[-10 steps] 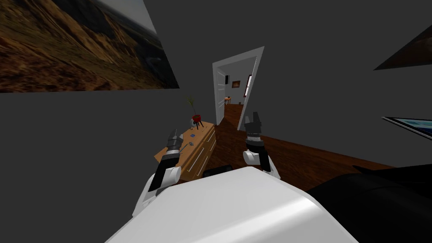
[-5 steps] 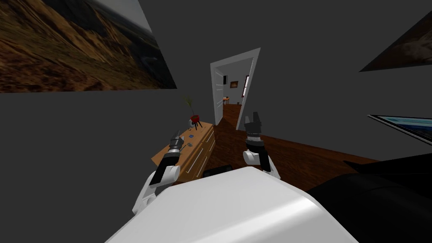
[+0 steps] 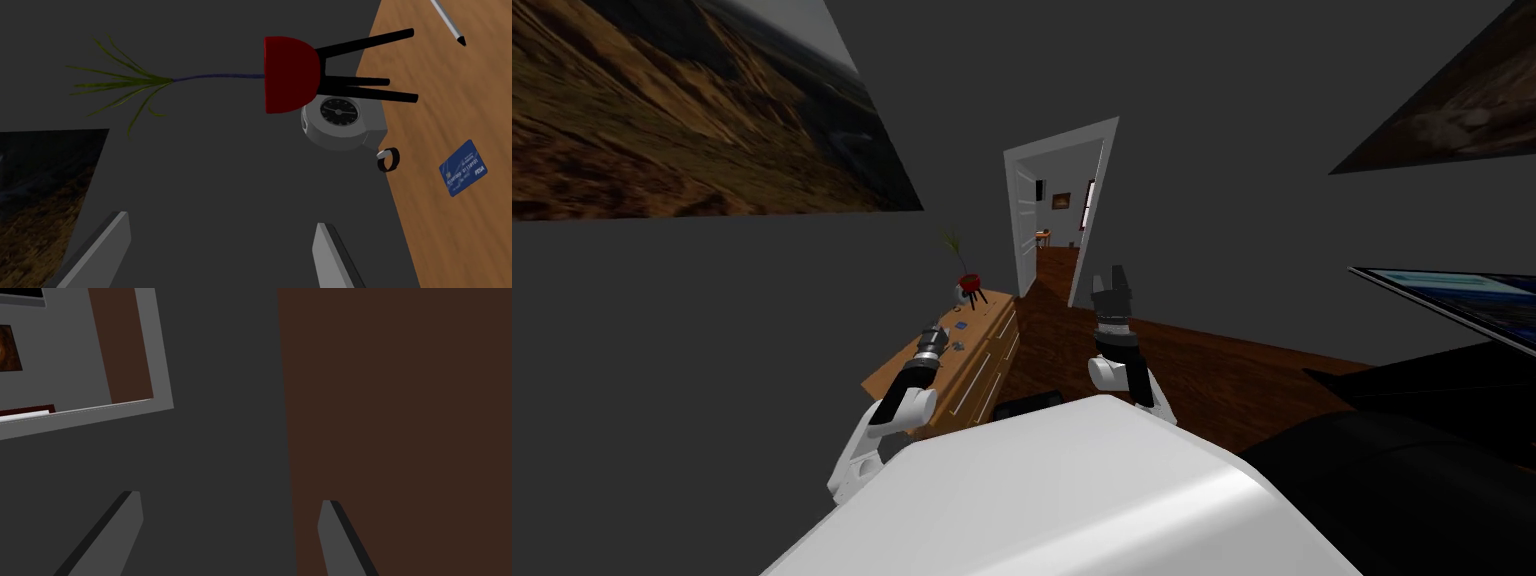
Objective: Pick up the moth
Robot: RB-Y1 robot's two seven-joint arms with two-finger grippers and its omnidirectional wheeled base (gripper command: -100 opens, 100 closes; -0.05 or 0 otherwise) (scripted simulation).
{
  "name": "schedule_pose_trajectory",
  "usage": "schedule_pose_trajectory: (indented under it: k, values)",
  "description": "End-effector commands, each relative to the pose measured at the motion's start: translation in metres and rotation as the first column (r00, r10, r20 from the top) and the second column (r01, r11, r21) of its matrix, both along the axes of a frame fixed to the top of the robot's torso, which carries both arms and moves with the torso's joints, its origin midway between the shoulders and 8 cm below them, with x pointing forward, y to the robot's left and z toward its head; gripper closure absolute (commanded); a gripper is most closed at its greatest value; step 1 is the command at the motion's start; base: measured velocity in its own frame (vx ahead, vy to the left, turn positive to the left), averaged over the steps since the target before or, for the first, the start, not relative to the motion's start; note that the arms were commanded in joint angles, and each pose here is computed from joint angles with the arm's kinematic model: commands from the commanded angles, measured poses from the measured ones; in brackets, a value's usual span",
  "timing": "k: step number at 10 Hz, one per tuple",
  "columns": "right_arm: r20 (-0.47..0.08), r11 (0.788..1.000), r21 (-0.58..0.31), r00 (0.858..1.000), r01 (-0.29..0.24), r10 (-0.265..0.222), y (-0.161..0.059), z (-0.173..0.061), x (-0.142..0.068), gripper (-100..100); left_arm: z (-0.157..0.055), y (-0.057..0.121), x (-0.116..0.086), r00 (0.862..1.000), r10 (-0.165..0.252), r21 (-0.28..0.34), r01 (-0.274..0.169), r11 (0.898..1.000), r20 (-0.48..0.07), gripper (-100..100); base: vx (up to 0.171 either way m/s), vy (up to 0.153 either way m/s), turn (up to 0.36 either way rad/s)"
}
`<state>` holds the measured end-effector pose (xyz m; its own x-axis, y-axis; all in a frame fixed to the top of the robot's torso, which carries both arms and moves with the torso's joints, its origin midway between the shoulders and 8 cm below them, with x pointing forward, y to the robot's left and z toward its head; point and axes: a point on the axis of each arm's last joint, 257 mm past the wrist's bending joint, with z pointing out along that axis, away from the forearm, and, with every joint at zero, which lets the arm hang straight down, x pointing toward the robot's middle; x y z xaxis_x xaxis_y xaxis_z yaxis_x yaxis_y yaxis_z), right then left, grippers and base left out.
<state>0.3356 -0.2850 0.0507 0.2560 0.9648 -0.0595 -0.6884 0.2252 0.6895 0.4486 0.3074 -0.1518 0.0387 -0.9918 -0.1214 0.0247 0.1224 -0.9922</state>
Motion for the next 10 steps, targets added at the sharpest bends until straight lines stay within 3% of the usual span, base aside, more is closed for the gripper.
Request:
schedule_pose_trajectory:
  k: [1,5,8,10]
  values:
    - [0.000,1.000,0.000,1.000,0.000,0.000,0.000,0.000,0.000,0,-0.014,0.005,0.001,0.999,0.008,0.005,-0.008,1.000,-0.053,-100,0.004,-0.001,-0.054]
    - [0.000,1.000,0.000,1.000,0.000,0.000,0.000,0.000,0.000,0,-0.050,0.020,0.007,0.983,0.025,0.027,-0.020,0.999,-0.182,-100,0.004,0.000,-0.076]
    - [0.000,1.000,0.000,1.000,0.000,0.000,0.000,0.000,0.000,0,-0.079,0.033,0.011,0.959,0.037,0.046,-0.025,0.999,-0.283,-100,0.004,-0.001,-0.079]
    - [0.000,1.000,0.000,1.000,0.000,0.000,0.000,0.000,0.000,0,-0.087,0.034,0.008,0.949,0.042,0.046,-0.029,0.999,-0.312,-100,0.002,0.001,-0.030]
